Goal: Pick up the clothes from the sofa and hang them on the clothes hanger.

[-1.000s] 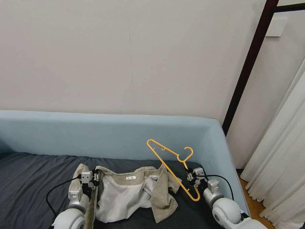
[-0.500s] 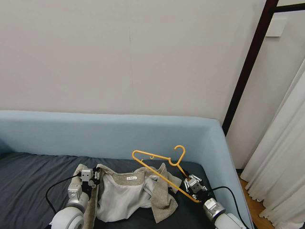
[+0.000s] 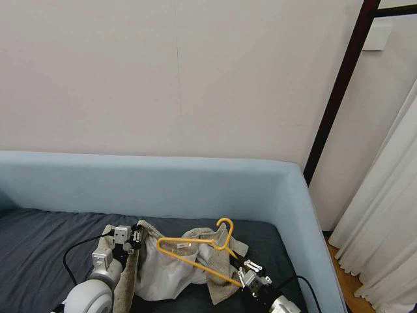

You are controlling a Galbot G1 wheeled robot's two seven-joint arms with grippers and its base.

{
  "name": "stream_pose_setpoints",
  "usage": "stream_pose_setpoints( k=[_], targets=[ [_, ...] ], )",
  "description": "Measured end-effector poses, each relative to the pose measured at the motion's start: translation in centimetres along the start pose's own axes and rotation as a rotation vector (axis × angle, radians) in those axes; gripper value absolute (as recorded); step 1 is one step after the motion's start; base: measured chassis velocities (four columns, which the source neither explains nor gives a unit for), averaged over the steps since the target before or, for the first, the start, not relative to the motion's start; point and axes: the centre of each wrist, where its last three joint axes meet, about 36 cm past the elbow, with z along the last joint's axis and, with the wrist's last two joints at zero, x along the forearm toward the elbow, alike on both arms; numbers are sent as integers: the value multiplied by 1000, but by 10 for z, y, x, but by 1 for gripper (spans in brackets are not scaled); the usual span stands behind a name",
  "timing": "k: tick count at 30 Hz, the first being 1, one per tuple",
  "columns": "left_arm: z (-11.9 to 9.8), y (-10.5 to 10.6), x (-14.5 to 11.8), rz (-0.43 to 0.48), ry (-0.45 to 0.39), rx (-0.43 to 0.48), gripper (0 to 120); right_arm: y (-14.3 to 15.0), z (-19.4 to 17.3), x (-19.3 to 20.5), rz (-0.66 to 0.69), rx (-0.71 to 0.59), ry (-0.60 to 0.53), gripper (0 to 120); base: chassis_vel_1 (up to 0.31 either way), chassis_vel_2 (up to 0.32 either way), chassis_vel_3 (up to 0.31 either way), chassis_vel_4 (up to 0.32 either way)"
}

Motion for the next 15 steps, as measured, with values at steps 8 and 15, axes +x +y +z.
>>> stream_pose_setpoints(
  k=[8, 15],
  targets=[
    [-3, -12, 16, 34, 18, -2, 0, 17, 5, -26, 26, -38, 43, 5, 0, 0, 0, 0],
    [-4, -28, 20, 75, 33, 6, 0, 25, -2, -39, 49, -67, 52, 5, 0, 0, 0, 0]
  ],
)
